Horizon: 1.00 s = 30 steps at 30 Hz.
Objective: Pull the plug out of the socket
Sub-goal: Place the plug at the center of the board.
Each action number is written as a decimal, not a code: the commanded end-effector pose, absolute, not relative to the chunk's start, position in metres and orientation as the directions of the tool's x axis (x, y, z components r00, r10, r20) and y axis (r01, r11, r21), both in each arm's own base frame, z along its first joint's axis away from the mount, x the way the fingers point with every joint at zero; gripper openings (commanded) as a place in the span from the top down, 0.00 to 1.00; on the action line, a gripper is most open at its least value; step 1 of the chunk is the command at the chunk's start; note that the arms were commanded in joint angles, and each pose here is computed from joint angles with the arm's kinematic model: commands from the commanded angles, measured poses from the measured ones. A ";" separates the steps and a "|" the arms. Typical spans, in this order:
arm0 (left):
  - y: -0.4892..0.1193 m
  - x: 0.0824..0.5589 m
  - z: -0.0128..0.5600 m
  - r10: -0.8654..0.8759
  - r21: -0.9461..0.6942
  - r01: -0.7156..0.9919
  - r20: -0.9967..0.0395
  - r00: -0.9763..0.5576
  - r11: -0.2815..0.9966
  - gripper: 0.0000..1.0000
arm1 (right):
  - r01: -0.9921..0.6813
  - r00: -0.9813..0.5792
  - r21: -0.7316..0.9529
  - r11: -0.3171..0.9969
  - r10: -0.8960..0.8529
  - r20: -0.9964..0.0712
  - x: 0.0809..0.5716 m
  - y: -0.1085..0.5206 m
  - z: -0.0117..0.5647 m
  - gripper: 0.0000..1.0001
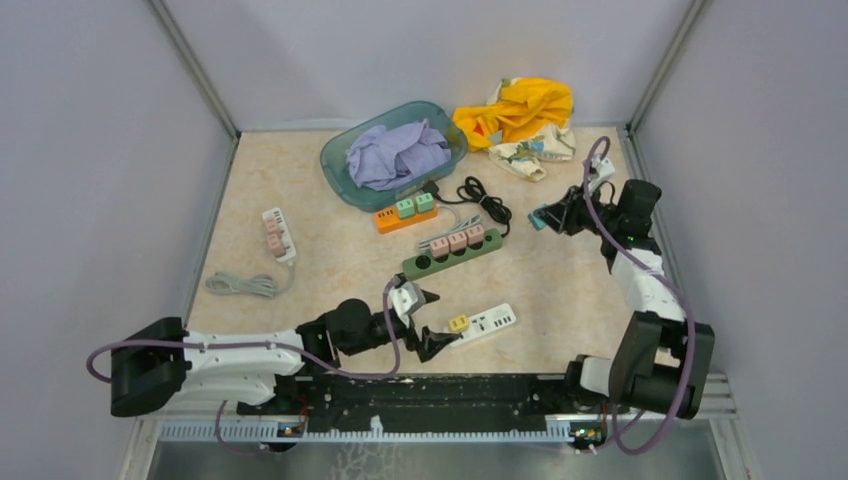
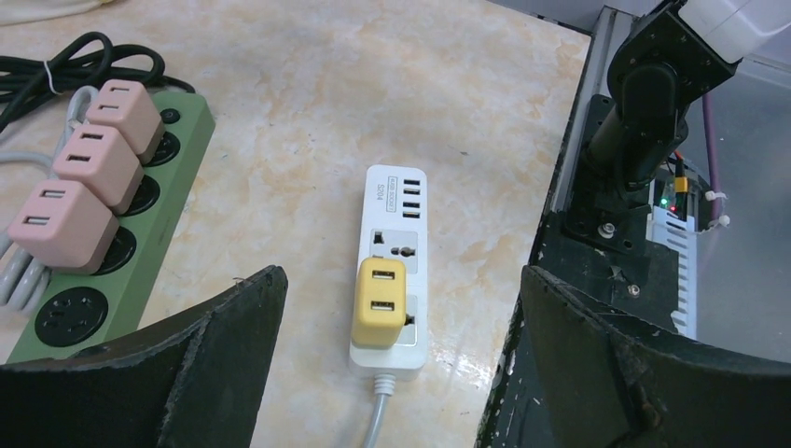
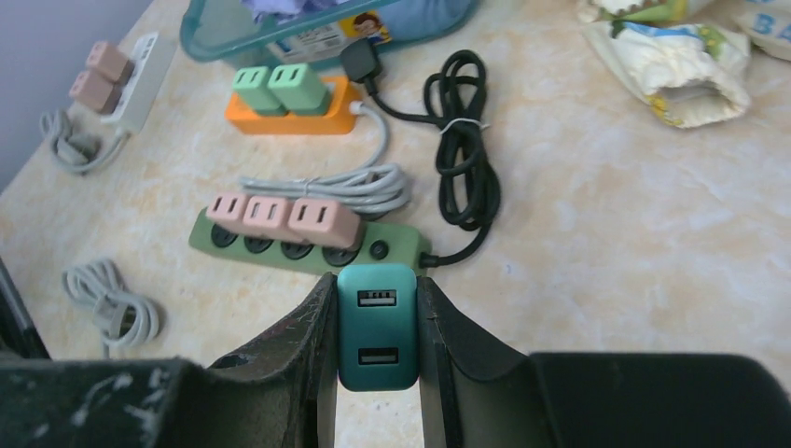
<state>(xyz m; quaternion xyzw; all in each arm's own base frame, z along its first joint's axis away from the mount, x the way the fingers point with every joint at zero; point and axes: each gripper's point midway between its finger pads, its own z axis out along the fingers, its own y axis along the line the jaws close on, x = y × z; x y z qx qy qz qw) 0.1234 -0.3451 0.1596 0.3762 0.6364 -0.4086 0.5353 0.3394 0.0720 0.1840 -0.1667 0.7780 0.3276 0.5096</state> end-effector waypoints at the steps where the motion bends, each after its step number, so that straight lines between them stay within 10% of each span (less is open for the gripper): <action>1: -0.331 0.126 0.153 0.024 -0.161 0.890 -0.982 -0.189 0.426 0.00 | -0.513 -0.359 0.374 0.772 0.202 -0.911 0.377 0.050 0.211 1.00; 30: -0.310 0.128 0.137 0.000 -0.205 0.853 -0.972 -0.234 0.480 0.00 | -0.191 -0.569 0.629 0.753 0.438 -0.697 0.468 -0.001 0.106 0.93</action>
